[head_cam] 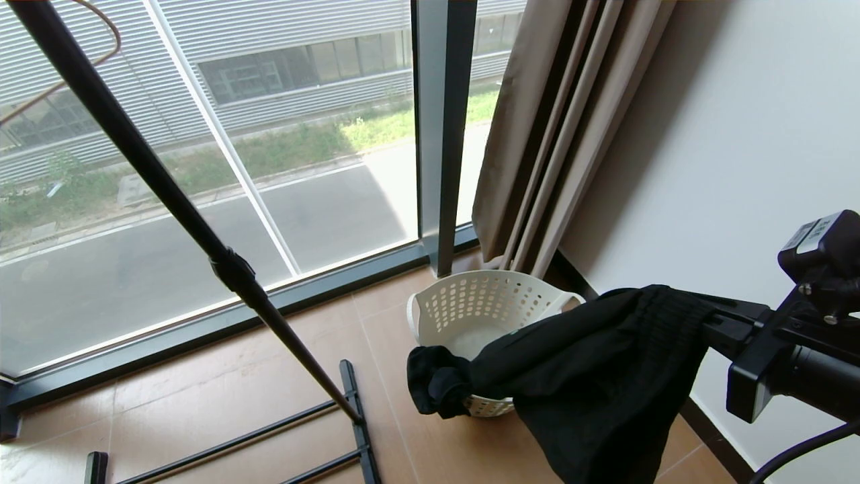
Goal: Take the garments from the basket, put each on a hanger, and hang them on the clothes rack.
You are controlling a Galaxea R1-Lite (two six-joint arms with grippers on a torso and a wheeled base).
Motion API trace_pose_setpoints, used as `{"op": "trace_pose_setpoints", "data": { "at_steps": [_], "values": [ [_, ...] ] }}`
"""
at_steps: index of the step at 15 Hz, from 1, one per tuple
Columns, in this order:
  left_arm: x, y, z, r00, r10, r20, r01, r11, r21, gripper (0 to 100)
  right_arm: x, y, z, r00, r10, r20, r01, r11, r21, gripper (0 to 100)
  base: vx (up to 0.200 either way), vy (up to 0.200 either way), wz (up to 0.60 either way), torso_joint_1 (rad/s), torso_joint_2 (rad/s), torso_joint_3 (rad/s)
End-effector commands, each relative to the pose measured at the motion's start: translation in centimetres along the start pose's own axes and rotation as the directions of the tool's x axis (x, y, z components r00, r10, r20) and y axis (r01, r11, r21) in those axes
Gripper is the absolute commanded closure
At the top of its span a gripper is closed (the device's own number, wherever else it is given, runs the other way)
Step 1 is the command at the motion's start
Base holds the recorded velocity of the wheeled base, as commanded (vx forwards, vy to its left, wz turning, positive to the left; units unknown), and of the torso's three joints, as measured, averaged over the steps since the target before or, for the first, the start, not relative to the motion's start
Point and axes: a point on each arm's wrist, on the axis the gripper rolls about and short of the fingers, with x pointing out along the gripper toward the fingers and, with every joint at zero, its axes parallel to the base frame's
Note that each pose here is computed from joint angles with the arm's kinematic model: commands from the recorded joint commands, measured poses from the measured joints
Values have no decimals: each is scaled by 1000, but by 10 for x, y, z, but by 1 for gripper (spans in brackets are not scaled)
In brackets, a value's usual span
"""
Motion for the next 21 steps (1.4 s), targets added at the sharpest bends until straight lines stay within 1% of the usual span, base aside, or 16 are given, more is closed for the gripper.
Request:
{"op": "trace_pose_setpoints", "data": {
  "at_steps": [1, 9, 17, 21],
  "values": [
    [0, 0, 0, 1000, -2, -2, 2, 1000, 4, 0, 0, 0, 0, 1000, 1, -2, -1, 1000, -1, 100, 0, 0, 0, 115, -481, -168],
    [0, 0, 0, 1000, -2, -2, 2, 1000, 4, 0, 0, 1, -3, 1000, 3, -10, -3, 1000, -3, 100, 0, 0, 0, 159, -510, -154],
    [0, 0, 0, 1000, -2, -2, 2, 1000, 4, 0, 1, 2, -5, 1000, 6, -22, -6, 1000, -5, 100, 0, 0, 0, 221, -575, -155],
    [0, 0, 0, 1000, -1, -1, 1, 1000, 4, 0, -1, 2, -7, 1000, 3, -23, -3, 1000, -7, 100, 0, 0, 0, 174, -416, -68]
  ]
}}
